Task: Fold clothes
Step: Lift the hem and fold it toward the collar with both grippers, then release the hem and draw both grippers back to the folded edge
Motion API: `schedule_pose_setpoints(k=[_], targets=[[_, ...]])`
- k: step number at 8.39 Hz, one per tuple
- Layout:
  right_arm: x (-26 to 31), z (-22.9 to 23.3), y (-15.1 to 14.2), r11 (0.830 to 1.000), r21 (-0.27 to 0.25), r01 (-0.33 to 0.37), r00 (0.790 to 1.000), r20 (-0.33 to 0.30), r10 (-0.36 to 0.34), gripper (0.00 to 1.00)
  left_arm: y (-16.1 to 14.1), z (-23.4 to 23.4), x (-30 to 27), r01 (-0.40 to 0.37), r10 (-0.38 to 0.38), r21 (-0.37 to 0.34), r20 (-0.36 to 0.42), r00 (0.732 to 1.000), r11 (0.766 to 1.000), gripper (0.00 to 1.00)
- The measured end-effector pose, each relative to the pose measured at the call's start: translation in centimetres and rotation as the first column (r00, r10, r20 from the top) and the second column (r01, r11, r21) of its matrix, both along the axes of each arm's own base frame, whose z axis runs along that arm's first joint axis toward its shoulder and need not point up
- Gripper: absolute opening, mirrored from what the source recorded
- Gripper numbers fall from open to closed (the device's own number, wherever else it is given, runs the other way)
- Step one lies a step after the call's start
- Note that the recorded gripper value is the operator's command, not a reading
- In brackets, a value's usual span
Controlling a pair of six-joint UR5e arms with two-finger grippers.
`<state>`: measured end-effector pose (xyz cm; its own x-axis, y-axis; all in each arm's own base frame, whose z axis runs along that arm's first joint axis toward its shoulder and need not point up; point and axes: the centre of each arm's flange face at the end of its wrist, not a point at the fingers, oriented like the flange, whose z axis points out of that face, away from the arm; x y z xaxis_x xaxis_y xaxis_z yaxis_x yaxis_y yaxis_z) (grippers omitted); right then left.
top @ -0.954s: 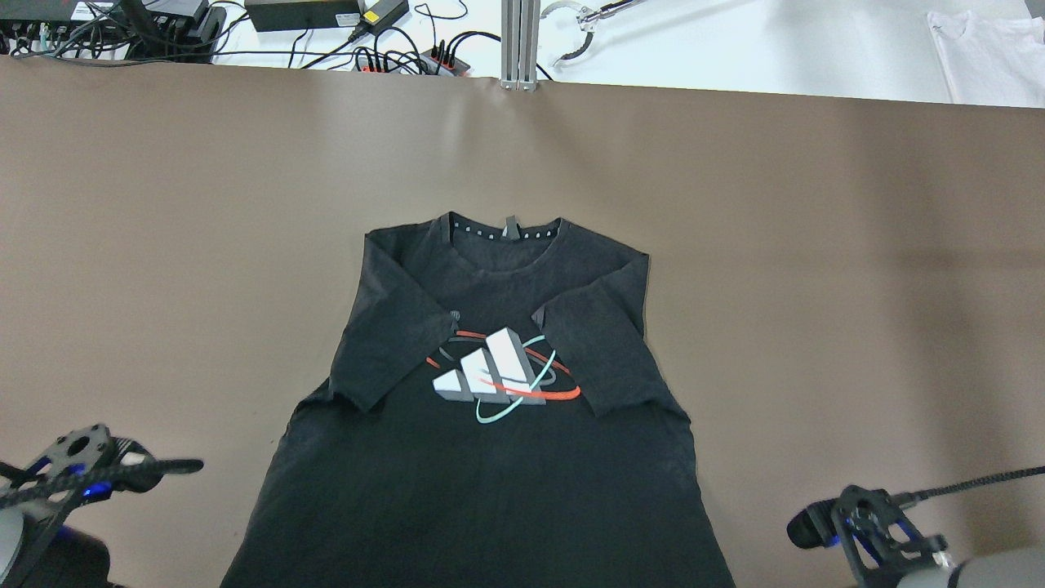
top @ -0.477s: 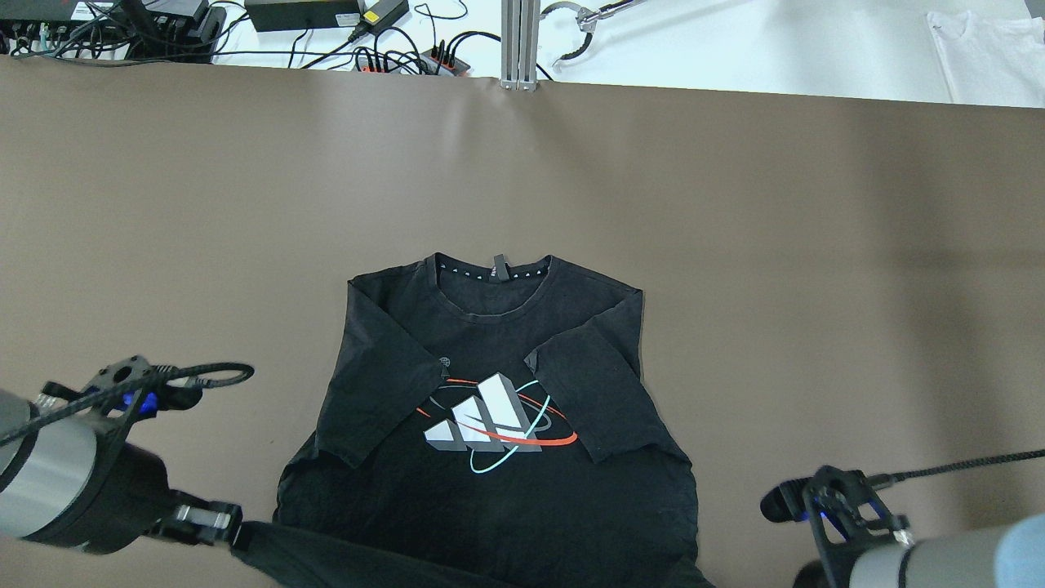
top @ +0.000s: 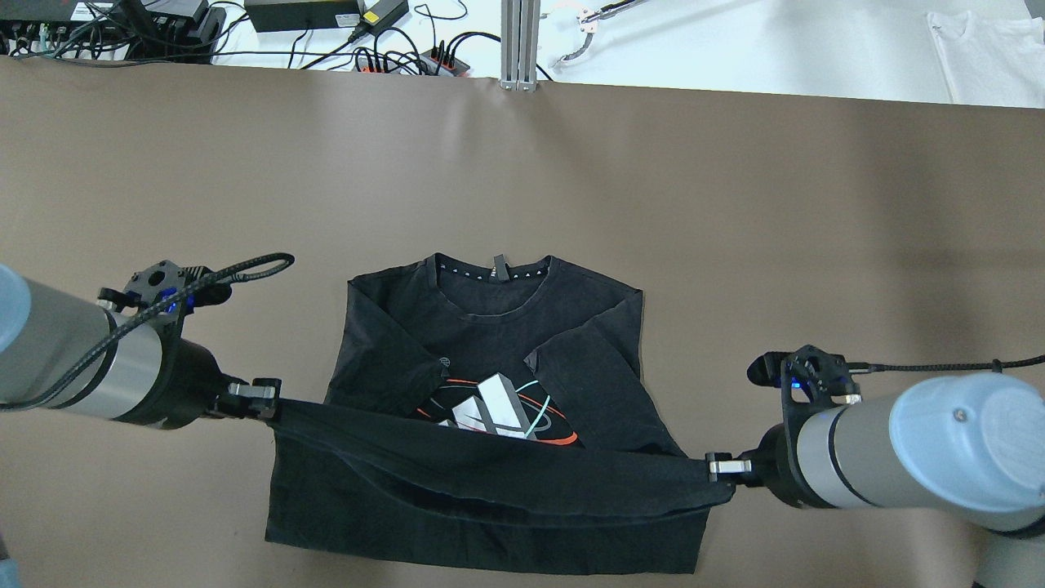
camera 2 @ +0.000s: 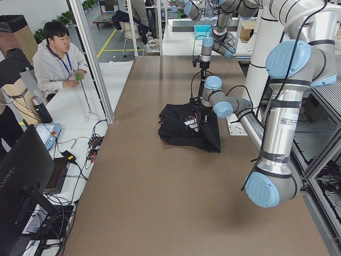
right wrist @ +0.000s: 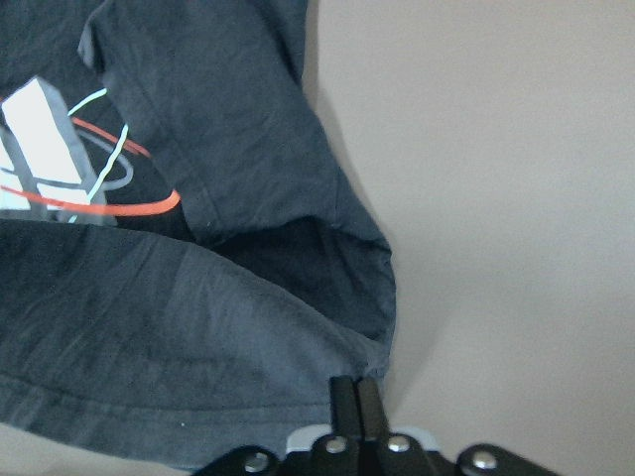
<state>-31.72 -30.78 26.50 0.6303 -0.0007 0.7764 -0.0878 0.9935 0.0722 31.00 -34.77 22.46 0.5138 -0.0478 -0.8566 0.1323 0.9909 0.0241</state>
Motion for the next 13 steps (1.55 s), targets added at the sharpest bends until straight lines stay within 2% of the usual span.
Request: schedule_pose_setpoints(k=[3,5,8,10,12,13], targets=[[0.3,-0.1,-3.4,0.999,0.022,-0.049,0.999,-0.006,0.049,0.0,-4.0,0.8,0.6,0.088,-0.088,0.004,0.043,0.995,0.996,0.0],[-1.6,0.4,-6.8,0.997,0.013,-0.081,0.996,-0.031,0.081,0.0,-6.7,1.4,1.7,0.122,-0.122,0.002,0.077,0.99,0.992,0.0],[-4.3,1.7,-10.8,0.995,0.011,-0.096,0.993,-0.07,0.096,0.0,-12.2,3.6,5.1,0.15,-0.149,0.004,0.164,0.975,0.989,0.0],[-7.2,4.3,-13.4,0.994,0.019,-0.104,0.991,-0.078,0.106,0.0,-16.0,5.2,9.0,0.162,-0.155,-0.009,0.228,0.961,0.987,0.0],[-9.1,7.5,-15.5,0.99,0.048,-0.131,0.986,-0.094,0.135,0.0,-17.8,6.9,11.4,0.159,-0.152,-0.01,0.239,0.959,0.987,0.0],[-9.6,8.5,-16.1,0.989,0.063,-0.133,0.985,-0.103,0.139,0.07,-18.3,7.8,12.1,0.159,-0.152,-0.008,0.239,0.959,0.987,0.0]])
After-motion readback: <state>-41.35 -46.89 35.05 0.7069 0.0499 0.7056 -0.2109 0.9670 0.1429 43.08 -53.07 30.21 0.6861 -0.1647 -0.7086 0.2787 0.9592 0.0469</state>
